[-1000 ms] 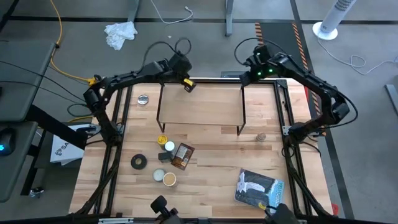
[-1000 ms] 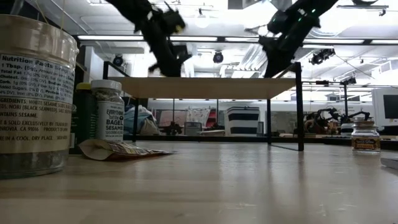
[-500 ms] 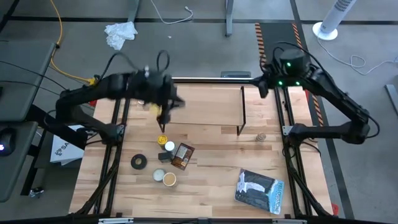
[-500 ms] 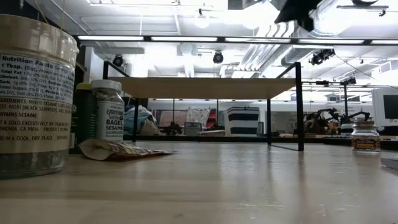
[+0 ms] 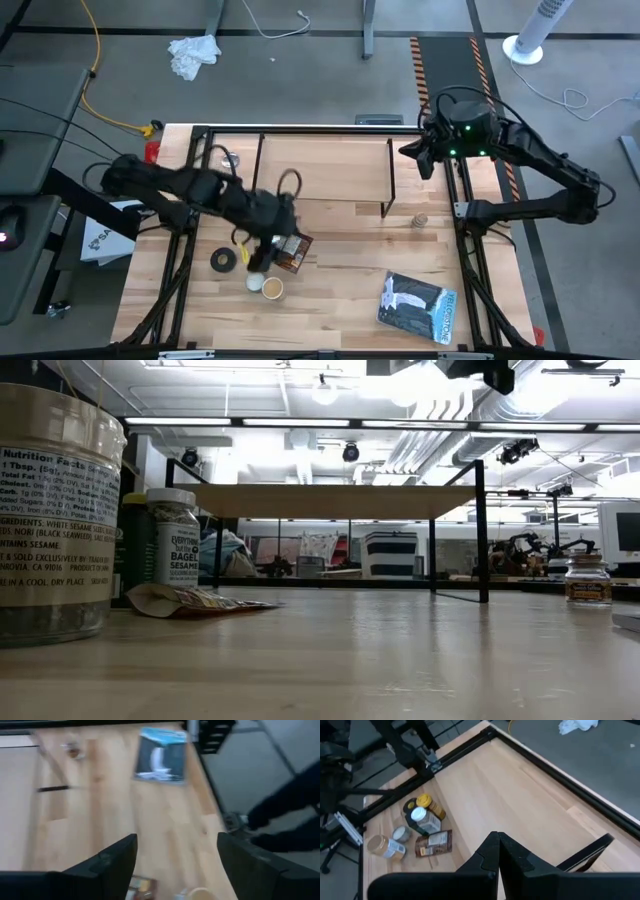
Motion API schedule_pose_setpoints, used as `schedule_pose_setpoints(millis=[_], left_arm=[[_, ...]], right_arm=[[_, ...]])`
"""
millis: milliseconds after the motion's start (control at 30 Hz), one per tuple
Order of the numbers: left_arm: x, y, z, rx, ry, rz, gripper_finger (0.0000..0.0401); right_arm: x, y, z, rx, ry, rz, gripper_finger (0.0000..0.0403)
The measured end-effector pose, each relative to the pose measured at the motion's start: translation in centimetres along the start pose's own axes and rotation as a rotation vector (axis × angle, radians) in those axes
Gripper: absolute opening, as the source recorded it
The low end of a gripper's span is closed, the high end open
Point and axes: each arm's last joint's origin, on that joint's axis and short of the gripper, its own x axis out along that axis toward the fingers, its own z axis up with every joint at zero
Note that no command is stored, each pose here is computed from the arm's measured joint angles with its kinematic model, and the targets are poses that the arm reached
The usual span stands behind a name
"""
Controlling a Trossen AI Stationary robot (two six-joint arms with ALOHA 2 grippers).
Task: Shelf spices
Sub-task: Put the yellow seasoning bottle on the shelf
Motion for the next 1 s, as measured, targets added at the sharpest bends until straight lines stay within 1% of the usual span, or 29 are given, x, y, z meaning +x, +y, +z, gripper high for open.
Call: schedule_pose_setpoints(millis=[67,100,167,300,367,467,567,767,900,1000], left_arm=[[0.9,-1.1,0.2,0.018,0.024,-0.022,0.0277],[1.3,-1.5,0.2,0.037,0.043,-0.013,0.0279],[2.3,-2.0,-0.1,0.054,0.100,0.016,0.0280],[4.4,-1.9,-1.3,0.005,0.246,0.116,0.0280],[4.6,-2.0,-1.9,-0.025,0.303,0.145,0.0280],[4.1,-2.5,-2.3,-0.095,0.329,0.152,0.0280],[3.9,-3.5,-2.8,-0.126,0.365,0.147,0.0280],[4.0,-6.5,-4.5,-0.096,0.448,0.083,0.0280],[4.5,-7.8,-5.7,-0.100,0.472,0.085,0.0280],[5.0,-8.5,-6.8,-0.077,0.522,0.097,0.0280]], right_arm=[[0.2,0.2,-0.1,-0.022,0.012,0.009,0.0000],[0.3,0.3,-0.1,-0.034,0.019,0.011,0.0000],[0.6,0.4,-0.2,-0.057,0.034,0.015,0.0000],[0.7,0.5,-0.4,-0.085,0.058,0.018,0.0000],[0.7,0.6,-0.4,-0.107,0.059,0.022,0.0000],[0.7,0.6,-0.5,-0.131,0.065,0.021,0.0000],[0.7,0.6,-0.5,-0.160,0.068,0.021,0.0000],[0.7,0.6,-0.5,-0.200,0.068,0.024,0.0000],[0.7,0.6,-0.5,-0.205,0.066,0.025,0.0000],[0.7,0.6,-0.4,-0.207,0.058,0.027,0.0000]])
